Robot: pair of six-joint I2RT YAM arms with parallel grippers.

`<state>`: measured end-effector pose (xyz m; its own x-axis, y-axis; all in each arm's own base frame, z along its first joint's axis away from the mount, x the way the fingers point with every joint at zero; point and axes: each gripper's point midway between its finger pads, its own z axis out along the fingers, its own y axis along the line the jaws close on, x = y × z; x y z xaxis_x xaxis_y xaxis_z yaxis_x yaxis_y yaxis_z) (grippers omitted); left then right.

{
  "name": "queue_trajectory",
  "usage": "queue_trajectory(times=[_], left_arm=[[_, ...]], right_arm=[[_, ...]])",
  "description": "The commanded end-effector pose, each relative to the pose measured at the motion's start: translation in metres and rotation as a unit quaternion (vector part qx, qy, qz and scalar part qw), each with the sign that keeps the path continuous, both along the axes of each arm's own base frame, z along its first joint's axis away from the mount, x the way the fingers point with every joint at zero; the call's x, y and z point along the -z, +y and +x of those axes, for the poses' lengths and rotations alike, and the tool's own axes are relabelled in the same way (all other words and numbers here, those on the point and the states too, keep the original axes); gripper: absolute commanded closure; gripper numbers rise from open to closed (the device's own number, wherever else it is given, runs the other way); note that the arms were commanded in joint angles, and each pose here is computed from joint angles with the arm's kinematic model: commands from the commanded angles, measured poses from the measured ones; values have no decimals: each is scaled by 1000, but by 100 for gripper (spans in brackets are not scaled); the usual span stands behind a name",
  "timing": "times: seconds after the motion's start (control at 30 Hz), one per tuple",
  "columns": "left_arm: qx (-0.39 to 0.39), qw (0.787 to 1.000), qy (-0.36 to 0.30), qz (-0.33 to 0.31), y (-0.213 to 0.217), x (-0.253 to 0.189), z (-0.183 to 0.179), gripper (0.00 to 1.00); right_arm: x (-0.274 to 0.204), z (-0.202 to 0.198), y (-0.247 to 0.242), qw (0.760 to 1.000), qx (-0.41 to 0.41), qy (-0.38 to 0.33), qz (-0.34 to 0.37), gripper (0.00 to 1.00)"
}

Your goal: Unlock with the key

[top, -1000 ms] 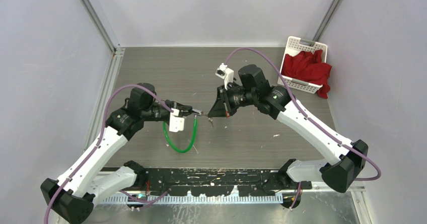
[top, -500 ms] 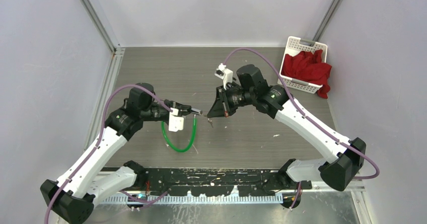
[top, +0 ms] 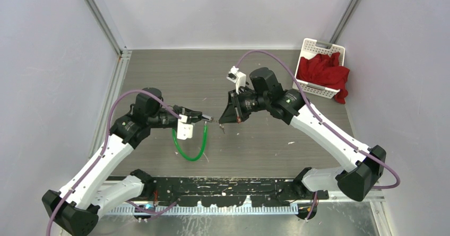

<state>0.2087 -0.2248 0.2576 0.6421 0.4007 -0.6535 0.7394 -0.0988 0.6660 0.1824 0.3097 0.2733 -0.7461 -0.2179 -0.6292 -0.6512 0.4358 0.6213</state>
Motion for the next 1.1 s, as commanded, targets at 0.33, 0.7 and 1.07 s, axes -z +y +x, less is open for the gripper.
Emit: queue_trajectory(times=[0.33,0.7,1.07], left_arm=[[16,998,-50,-29,-5,-28,0,100],[12,998,-51,-26,-4,-28,2,100],[13,998,-50,-26,-4,-27,0,100]], right_arm=[[-34,-11,-5,999,-17,-41,25,99],[-45,-11,1,998,-20,-39,53,99],[-38,-6,6,998,-13,-26,52,99]])
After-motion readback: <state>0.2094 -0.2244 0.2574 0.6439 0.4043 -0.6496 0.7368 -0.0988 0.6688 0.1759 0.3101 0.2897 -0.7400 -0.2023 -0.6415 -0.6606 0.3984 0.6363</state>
